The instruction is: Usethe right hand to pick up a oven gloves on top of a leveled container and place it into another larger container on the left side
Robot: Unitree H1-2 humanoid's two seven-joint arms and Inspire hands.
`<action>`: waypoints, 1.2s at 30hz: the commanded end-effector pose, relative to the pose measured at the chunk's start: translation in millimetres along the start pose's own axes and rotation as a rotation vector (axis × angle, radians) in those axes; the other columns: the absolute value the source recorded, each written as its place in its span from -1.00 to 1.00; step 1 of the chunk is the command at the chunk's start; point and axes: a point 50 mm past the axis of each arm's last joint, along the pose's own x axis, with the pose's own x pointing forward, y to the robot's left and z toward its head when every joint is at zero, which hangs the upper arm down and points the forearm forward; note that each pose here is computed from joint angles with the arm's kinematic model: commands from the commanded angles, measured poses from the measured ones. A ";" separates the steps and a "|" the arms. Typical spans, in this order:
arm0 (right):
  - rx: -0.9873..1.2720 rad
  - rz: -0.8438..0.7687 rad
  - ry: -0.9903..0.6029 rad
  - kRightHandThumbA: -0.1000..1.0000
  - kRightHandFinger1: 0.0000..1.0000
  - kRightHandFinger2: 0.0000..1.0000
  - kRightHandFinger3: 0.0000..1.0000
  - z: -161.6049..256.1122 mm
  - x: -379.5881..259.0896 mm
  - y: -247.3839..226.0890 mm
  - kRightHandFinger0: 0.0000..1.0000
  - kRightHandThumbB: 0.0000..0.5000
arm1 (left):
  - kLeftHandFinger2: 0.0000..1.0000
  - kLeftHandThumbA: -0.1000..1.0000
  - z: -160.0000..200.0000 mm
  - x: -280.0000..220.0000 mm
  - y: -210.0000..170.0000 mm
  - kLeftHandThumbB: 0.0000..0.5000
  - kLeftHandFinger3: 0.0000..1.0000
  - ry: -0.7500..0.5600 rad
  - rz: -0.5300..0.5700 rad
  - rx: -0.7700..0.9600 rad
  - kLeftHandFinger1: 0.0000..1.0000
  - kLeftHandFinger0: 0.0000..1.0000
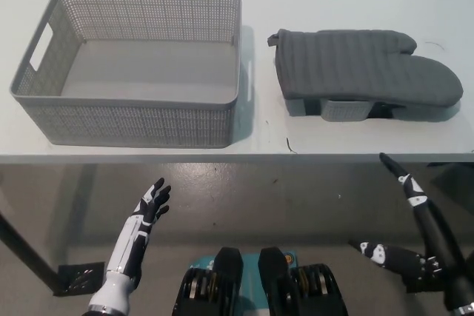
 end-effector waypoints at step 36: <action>-0.761 -0.120 0.167 1.00 1.00 1.00 1.00 -3.3 159.8 -89.0 1.00 -0.26 | 1.00 1.00 7.7 -3.5 -5.6 -0.13 1.00 -0.100 -0.035 0.058 1.00 1.00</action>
